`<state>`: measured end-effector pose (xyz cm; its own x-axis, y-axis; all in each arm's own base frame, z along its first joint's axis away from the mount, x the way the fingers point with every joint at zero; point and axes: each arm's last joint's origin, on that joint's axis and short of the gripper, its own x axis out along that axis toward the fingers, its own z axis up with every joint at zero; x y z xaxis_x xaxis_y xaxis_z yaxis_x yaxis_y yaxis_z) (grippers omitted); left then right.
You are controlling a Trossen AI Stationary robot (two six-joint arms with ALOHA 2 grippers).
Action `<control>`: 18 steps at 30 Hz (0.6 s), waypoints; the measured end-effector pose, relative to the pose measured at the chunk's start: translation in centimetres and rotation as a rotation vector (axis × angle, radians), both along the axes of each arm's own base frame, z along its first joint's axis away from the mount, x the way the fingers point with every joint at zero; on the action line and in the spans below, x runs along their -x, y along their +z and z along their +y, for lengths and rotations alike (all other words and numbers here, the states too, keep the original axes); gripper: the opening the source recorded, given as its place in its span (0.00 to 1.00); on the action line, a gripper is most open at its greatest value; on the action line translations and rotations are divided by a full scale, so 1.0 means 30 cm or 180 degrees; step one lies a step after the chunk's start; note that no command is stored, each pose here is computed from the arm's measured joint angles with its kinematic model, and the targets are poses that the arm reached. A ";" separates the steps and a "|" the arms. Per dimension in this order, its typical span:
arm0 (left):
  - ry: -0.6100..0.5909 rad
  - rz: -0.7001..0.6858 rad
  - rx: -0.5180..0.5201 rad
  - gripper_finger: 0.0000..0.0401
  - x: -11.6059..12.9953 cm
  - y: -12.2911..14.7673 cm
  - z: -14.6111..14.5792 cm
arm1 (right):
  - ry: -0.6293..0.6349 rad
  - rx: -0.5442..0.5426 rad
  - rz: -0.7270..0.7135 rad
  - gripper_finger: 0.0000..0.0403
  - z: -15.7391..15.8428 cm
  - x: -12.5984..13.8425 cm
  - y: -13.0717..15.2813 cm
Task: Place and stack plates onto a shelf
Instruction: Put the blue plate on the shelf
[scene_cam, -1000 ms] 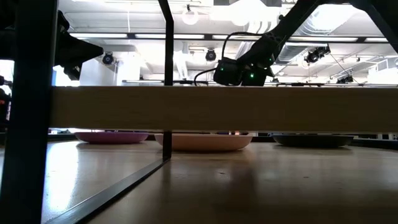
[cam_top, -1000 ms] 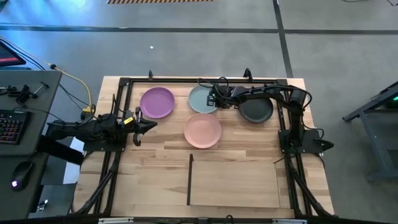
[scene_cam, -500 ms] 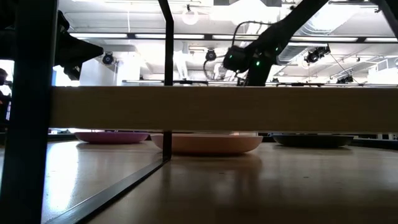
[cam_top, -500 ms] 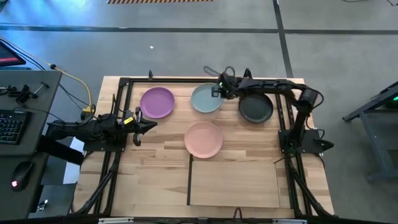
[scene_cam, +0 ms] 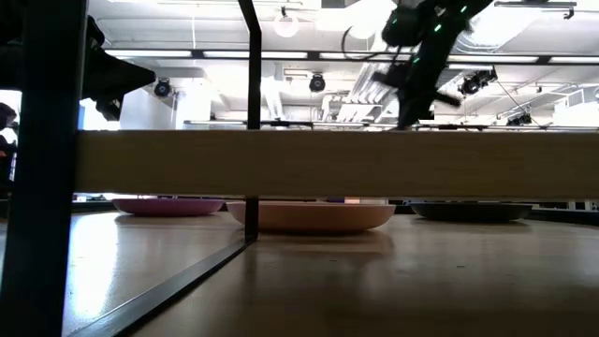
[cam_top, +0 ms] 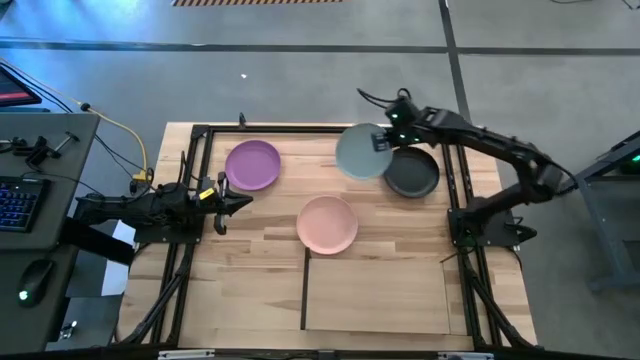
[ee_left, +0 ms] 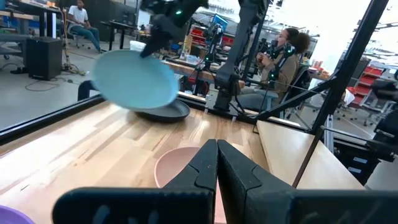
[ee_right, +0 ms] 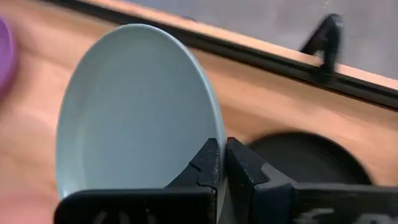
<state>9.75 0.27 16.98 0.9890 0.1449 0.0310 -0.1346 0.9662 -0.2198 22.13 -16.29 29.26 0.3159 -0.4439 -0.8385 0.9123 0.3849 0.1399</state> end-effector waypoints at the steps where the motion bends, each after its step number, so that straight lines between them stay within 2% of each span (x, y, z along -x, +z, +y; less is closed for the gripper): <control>1: 0.0001 -0.0001 0.0000 0.00 0.000 0.000 0.000 | 0.0078 -0.0002 0.0060 0.00 0.017 0.023 0.017; 4: 0.0001 -0.0001 0.0000 0.00 0.000 0.000 0.000 | 0.0298 -0.0036 0.0095 0.00 0.070 0.092 0.071; 9: 0.0001 -0.0001 0.0000 0.00 0.000 0.000 0.000 | 0.0644 -0.0023 -0.0260 0.00 0.163 0.197 0.166; 12: 0.0000 0.0000 0.0000 0.00 0.000 0.000 0.000 | 0.0712 -0.0017 -0.0328 0.00 0.219 0.255 0.197; 15: 0.0001 0.0000 0.0000 0.00 0.000 0.000 0.000 | 0.0777 -0.0053 -0.0449 0.00 0.274 0.289 0.170; 18: 0.0001 -0.0001 0.0000 0.00 0.000 0.000 0.000 | 0.0787 -0.0280 -0.0769 0.00 0.330 0.299 0.063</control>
<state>9.75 0.27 16.98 0.9889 0.1452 0.0313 -0.1349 0.9662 -0.2198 13.15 -6.38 31.15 0.5986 -0.2586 -0.7581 0.7295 0.5669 0.3826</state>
